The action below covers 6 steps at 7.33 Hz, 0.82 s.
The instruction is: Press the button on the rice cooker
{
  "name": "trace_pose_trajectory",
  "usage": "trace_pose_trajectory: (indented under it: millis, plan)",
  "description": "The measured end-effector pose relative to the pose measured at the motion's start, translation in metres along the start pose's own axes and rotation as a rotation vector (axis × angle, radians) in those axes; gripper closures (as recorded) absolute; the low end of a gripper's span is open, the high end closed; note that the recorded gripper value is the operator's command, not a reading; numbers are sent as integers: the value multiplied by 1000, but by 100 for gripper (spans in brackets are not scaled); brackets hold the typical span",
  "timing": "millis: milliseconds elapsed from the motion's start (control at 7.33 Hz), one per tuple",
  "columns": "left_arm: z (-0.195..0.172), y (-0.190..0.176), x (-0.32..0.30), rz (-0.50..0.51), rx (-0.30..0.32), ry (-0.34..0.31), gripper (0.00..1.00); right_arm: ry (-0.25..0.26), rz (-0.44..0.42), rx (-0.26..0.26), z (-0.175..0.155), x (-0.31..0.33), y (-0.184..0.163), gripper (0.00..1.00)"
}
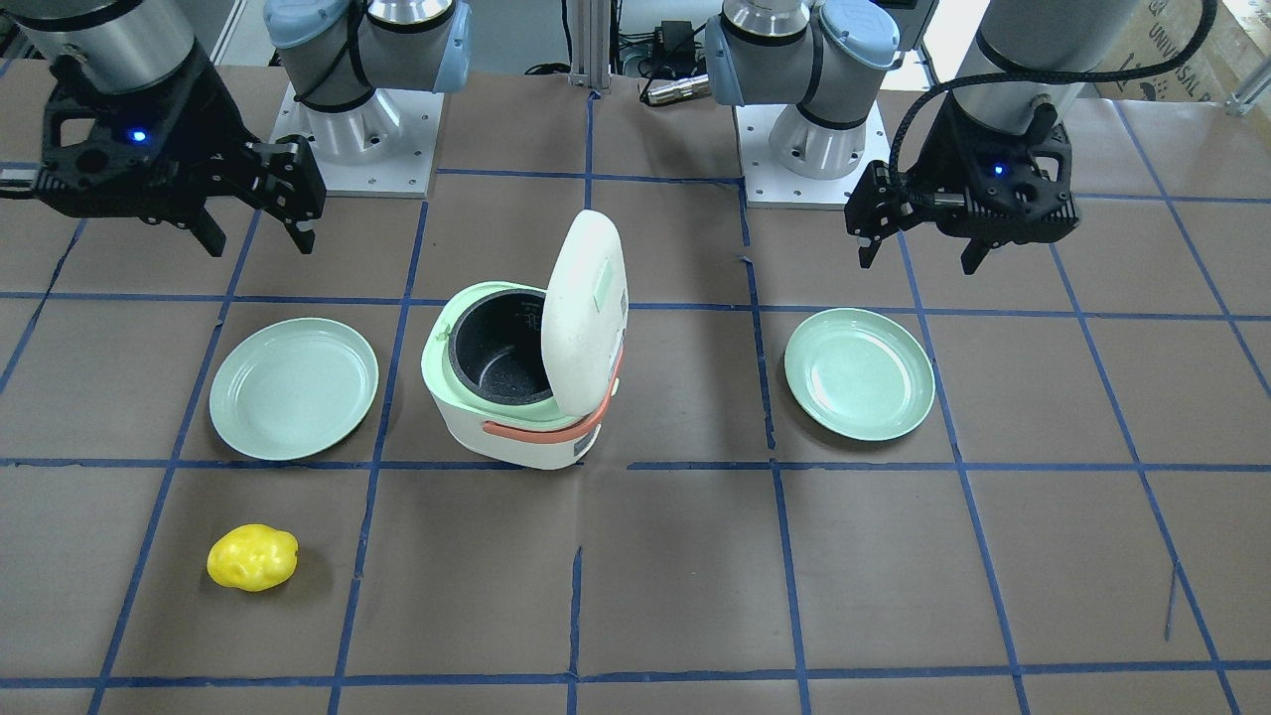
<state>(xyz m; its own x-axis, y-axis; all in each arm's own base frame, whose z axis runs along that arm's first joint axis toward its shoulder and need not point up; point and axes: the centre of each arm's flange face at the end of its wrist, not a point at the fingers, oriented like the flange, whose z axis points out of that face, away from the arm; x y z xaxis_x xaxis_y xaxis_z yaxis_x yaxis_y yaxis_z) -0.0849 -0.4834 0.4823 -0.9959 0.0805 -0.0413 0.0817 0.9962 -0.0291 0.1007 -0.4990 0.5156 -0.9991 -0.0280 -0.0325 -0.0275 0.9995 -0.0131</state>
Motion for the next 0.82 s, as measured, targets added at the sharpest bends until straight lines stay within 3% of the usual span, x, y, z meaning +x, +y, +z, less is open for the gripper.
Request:
trace_pose_trajectory:
  millis: [273, 545, 818]
  plan:
    - [0, 0, 0, 0, -1, 0, 0, 3, 8, 20, -8, 14, -3, 1]
    - [1, 0, 0, 0, -1, 0, 0, -21, 56, 13, -5, 13, -7, 0]
    - [1, 0, 0, 0, -1, 0, 0, -8, 86, 5, -3, 4, -11, 0]
